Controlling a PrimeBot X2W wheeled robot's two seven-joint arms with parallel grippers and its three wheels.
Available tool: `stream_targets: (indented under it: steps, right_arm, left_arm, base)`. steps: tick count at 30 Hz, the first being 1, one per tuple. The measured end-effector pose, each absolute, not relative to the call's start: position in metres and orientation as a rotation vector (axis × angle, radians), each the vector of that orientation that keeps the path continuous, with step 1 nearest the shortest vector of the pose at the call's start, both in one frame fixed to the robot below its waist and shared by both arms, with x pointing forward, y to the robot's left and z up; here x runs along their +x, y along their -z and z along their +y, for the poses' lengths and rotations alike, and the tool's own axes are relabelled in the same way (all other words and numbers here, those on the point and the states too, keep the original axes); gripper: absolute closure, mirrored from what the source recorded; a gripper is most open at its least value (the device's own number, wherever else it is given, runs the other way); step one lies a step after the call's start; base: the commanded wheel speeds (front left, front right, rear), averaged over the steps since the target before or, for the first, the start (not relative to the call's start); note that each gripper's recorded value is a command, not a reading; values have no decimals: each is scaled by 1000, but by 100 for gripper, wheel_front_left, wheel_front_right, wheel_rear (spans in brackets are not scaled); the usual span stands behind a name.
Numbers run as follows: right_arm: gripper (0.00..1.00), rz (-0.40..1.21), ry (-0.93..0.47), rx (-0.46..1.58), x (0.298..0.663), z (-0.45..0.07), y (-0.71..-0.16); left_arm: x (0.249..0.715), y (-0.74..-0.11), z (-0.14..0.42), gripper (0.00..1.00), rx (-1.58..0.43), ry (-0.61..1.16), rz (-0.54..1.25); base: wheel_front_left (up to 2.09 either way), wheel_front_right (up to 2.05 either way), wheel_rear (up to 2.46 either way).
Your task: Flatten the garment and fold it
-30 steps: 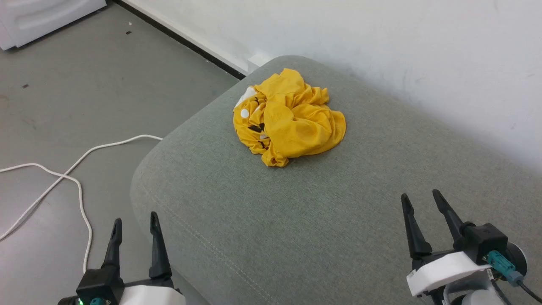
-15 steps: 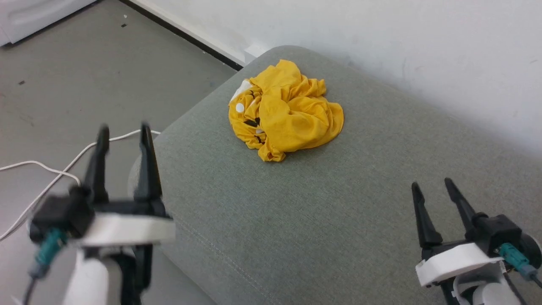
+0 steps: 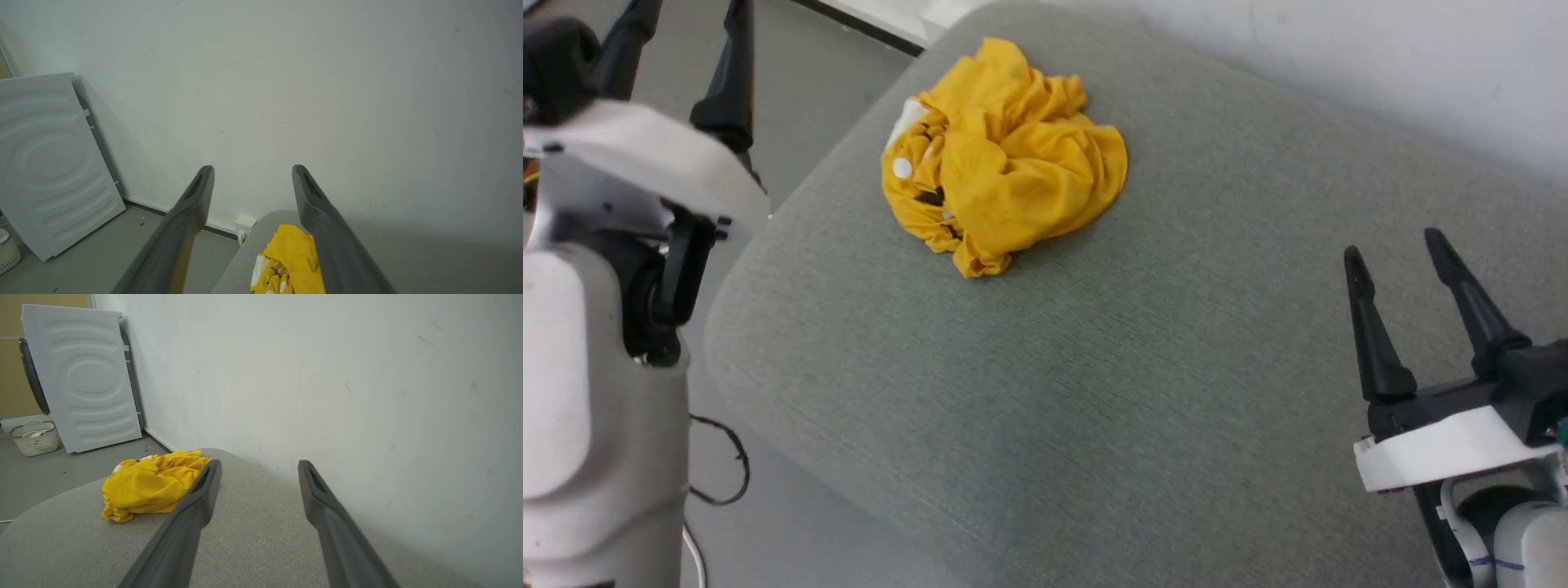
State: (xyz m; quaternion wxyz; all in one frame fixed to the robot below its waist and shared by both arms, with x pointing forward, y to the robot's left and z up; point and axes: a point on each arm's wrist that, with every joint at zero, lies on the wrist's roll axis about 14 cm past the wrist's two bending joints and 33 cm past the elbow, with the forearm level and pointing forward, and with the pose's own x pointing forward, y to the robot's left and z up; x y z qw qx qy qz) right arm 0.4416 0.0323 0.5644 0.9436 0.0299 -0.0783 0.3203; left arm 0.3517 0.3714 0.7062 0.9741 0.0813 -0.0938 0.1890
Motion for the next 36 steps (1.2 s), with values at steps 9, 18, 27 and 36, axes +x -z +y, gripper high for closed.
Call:
stream_targets:
  steps: [9, 18, 27, 36]
  right_arm:
    - [0, -122, -582, 36, 468, -6, -552]
    - [0, -76, -468, 36, 489, -50, -528]
    - [0, 13, -369, 16, 499, -92, -491]
    - [0, 61, -325, 10, 502, -111, -471]
  left_arm:
    - [438, -634, 371, 0, 83, -291, 149]
    - [482, -532, 361, 0, -62, -256, 509]
    - [486, -428, 344, 0, -129, -281, 834]
    - [492, -387, 334, 100, -148, -272, 930]
  base:
    - [0, 0, 0]
    - [0, 0, 0]
    - [0, 0, 0]
    - [0, 0, 0]
